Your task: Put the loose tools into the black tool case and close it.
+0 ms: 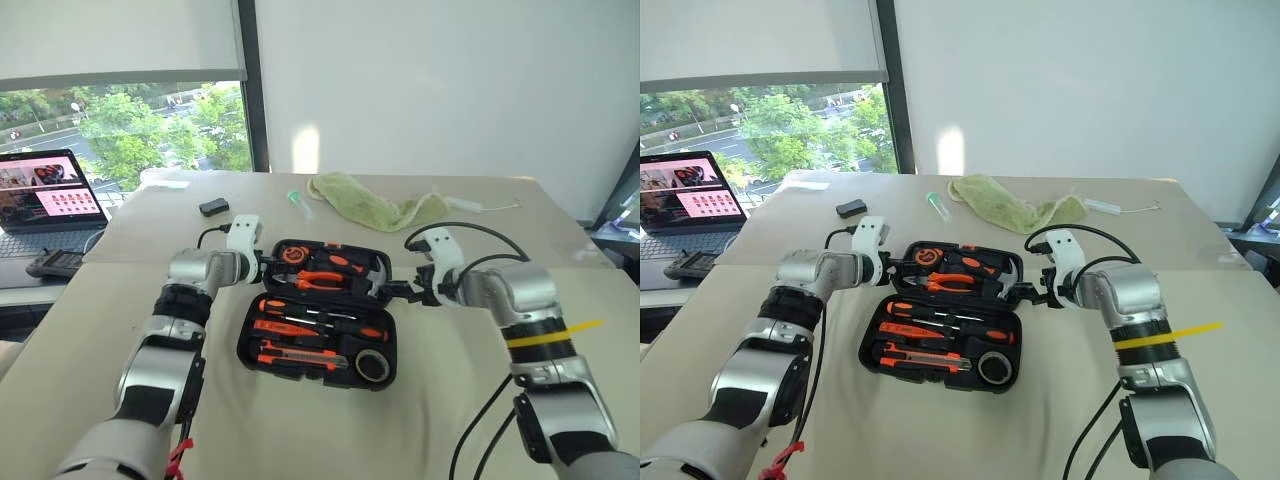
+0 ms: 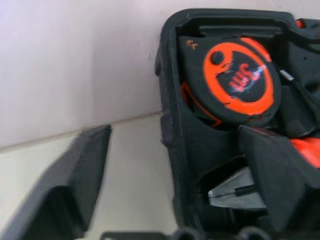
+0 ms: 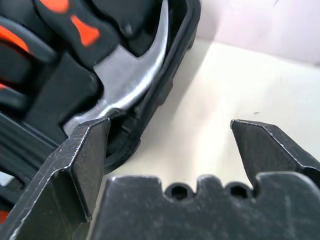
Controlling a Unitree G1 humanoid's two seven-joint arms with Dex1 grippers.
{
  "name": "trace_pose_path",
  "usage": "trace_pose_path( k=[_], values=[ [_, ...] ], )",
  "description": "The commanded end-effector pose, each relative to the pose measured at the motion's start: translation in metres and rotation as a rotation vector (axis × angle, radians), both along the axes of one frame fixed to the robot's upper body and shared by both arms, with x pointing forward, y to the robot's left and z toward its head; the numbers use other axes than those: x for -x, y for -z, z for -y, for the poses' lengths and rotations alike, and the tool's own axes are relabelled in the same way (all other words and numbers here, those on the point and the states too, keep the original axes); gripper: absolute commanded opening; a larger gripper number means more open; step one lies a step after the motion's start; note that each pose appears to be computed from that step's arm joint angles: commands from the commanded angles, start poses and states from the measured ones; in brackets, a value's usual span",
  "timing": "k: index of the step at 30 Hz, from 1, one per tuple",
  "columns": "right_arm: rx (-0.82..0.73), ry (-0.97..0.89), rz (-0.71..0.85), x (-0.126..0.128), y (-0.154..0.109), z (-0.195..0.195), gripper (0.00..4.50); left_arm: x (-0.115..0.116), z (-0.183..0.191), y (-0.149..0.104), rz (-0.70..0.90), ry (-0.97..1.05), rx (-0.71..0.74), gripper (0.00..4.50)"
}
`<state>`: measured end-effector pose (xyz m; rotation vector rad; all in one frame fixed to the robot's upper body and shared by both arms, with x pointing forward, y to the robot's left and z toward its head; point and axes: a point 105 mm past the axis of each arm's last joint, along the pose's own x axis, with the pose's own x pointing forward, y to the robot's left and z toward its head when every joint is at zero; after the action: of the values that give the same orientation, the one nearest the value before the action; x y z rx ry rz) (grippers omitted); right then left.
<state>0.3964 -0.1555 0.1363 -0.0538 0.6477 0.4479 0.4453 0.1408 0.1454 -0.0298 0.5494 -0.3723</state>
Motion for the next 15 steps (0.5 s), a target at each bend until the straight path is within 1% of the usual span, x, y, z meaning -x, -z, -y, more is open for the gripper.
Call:
trace_pose_path(
  k=[1,3,4,7,8,9,11,15],
  values=[
    [0.028,-0.038,0.018,-0.006,0.001,-0.003,3.15,0.001,-0.011,0.009,-0.031,-0.012,-0.059,2.50],
    [0.037,-0.053,0.016,-0.006,0.006,-0.004,2.39,0.002,-0.008,0.009,-0.049,-0.003,-0.020,1.73],
    [0.037,-0.058,0.018,-0.007,0.007,-0.004,2.14,0.004,-0.006,0.009,-0.056,0.005,-0.002,1.50],
    [0.034,-0.088,0.041,-0.005,0.005,-0.007,1.04,0.007,-0.003,0.006,-0.071,0.019,0.051,0.40],
    [0.028,-0.101,0.046,-0.003,0.004,-0.009,0.77,0.009,-0.003,0.005,-0.074,0.025,0.061,0.14],
    [0.029,-0.121,0.058,0.000,0.002,-0.011,0.39,0.012,-0.003,0.004,-0.081,0.031,0.068,0.00],
    [0.026,-0.159,0.072,0.007,-0.001,-0.015,0.02,0.018,-0.003,0.005,-0.100,0.040,0.082,0.00],
    [0.027,-0.222,0.118,0.022,-0.005,-0.021,0.02,0.033,-0.005,0.008,-0.130,0.049,0.102,0.00]
  ],
)
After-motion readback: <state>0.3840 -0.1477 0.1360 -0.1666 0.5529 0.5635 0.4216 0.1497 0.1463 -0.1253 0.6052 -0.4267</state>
